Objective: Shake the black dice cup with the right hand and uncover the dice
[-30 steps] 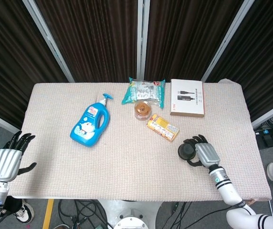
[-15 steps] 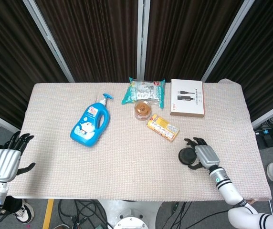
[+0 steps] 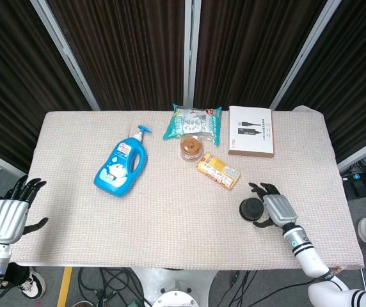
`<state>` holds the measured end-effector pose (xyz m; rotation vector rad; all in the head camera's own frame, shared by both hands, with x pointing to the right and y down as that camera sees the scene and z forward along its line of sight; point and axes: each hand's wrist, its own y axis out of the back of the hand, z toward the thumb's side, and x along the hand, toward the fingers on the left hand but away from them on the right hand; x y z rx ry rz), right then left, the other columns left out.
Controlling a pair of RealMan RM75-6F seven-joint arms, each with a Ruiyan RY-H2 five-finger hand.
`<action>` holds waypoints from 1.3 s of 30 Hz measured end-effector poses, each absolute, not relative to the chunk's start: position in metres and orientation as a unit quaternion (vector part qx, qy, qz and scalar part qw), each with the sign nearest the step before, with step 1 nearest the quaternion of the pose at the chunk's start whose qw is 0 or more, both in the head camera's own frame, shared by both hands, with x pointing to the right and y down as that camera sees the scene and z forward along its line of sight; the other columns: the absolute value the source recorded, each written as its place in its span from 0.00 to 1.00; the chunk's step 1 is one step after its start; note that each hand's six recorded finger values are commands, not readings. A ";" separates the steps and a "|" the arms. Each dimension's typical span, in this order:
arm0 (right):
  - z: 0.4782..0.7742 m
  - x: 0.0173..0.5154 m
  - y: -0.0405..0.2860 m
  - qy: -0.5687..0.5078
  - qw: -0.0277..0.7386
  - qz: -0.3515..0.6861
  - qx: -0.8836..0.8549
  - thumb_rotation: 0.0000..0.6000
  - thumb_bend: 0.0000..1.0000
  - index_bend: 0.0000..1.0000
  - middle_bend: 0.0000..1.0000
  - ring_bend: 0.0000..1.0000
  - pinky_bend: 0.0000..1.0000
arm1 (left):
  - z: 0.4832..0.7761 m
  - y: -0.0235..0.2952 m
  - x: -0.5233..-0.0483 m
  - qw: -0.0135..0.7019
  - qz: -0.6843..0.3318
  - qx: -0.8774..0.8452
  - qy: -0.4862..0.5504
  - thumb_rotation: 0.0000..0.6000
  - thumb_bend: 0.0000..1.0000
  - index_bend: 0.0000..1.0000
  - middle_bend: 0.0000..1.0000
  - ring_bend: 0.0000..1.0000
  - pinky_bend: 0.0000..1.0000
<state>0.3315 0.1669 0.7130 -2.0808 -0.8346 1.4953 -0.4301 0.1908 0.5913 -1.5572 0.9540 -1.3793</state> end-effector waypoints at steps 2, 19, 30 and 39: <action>0.713 0.331 0.167 -0.304 0.222 0.541 -0.752 1.00 0.01 0.12 0.26 0.00 0.00 | 0.591 0.191 -0.431 0.414 -0.549 -0.619 0.380 1.00 0.13 0.17 0.14 0.06 0.30; 0.688 0.323 0.156 -0.359 0.235 0.501 -0.752 1.00 0.09 0.35 0.43 0.02 0.00 | 0.591 0.190 -0.429 0.414 -0.547 -0.621 0.379 1.00 0.13 0.17 0.14 0.06 0.30; 0.654 0.365 0.138 -0.418 0.257 0.503 -0.711 1.00 0.10 0.35 0.43 0.03 0.00 | 0.590 0.189 -0.427 0.416 -0.546 -0.621 0.379 1.00 0.13 0.17 0.14 0.06 0.30; 0.672 0.411 0.144 -0.415 0.241 0.555 -0.679 1.00 0.08 0.32 0.38 0.02 0.00 | 0.590 0.189 -0.423 0.419 -0.546 -0.621 0.375 1.00 0.13 0.17 0.14 0.06 0.30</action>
